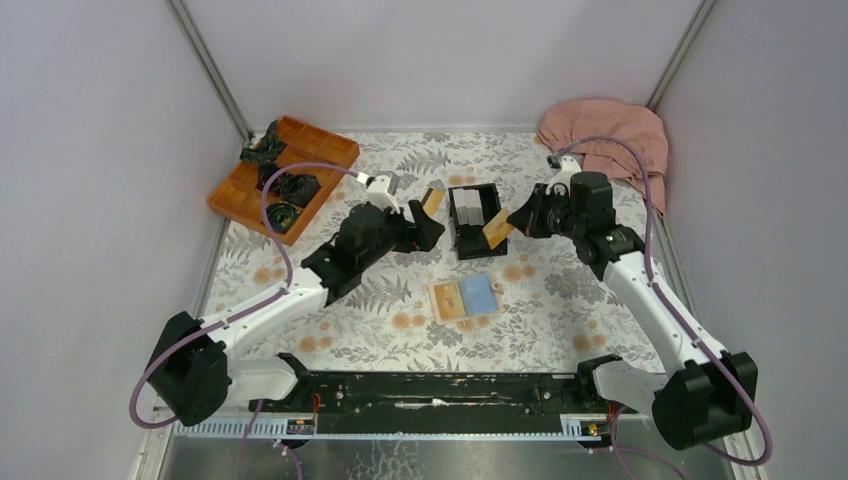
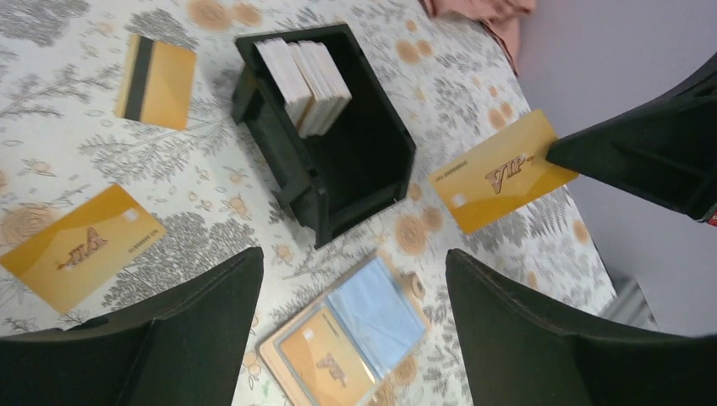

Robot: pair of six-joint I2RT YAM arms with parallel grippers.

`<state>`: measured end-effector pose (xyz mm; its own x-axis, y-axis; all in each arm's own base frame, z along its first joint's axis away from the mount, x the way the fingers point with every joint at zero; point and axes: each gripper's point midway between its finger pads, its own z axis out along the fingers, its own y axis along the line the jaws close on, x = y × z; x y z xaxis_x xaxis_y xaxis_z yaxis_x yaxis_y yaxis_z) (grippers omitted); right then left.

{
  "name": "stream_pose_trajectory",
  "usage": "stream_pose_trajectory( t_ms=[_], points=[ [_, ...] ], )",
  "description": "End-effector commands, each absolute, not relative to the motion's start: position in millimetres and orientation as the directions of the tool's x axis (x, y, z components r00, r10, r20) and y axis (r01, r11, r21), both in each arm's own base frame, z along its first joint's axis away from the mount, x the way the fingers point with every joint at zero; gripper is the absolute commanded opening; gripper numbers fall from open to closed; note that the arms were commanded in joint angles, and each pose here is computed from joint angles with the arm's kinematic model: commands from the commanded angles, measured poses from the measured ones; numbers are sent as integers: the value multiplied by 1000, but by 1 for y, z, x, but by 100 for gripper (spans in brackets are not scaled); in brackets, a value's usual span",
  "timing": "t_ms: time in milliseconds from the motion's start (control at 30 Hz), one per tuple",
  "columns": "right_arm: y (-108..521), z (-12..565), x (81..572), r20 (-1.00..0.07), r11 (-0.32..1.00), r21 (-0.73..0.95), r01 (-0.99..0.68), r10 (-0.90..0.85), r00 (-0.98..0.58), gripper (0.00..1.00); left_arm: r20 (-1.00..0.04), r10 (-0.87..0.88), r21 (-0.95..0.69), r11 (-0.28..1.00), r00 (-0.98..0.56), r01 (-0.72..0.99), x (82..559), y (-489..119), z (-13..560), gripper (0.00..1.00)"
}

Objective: Put the credit cards into the card holder
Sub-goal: Pick up the credit card from the storage box.

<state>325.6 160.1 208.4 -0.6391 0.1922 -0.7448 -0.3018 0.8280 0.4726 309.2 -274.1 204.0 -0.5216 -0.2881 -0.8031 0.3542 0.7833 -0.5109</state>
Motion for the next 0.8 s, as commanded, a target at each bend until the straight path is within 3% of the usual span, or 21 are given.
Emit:
stream_pose_trajectory(
  t_ms=[0,233,433,767],
  points=[
    [184,212,269,-709,726,543,-422,127,-694,0,-821,-220,-536,614,-527,580,275,-295,220,86],
    [209,207,216,-655,583,646,-493,91,-750,0,-811,-84,-563,384,-579,732,221,-313,215,83],
    [221,209,195,-625,474,712,-517,92,-776,0,-803,-21,-579,266,-596,771,192,-314,210,78],
    [243,215,185,-600,364,758,-541,65,-797,0,-781,28,-604,222,-624,766,183,-318,201,76]
  ],
)
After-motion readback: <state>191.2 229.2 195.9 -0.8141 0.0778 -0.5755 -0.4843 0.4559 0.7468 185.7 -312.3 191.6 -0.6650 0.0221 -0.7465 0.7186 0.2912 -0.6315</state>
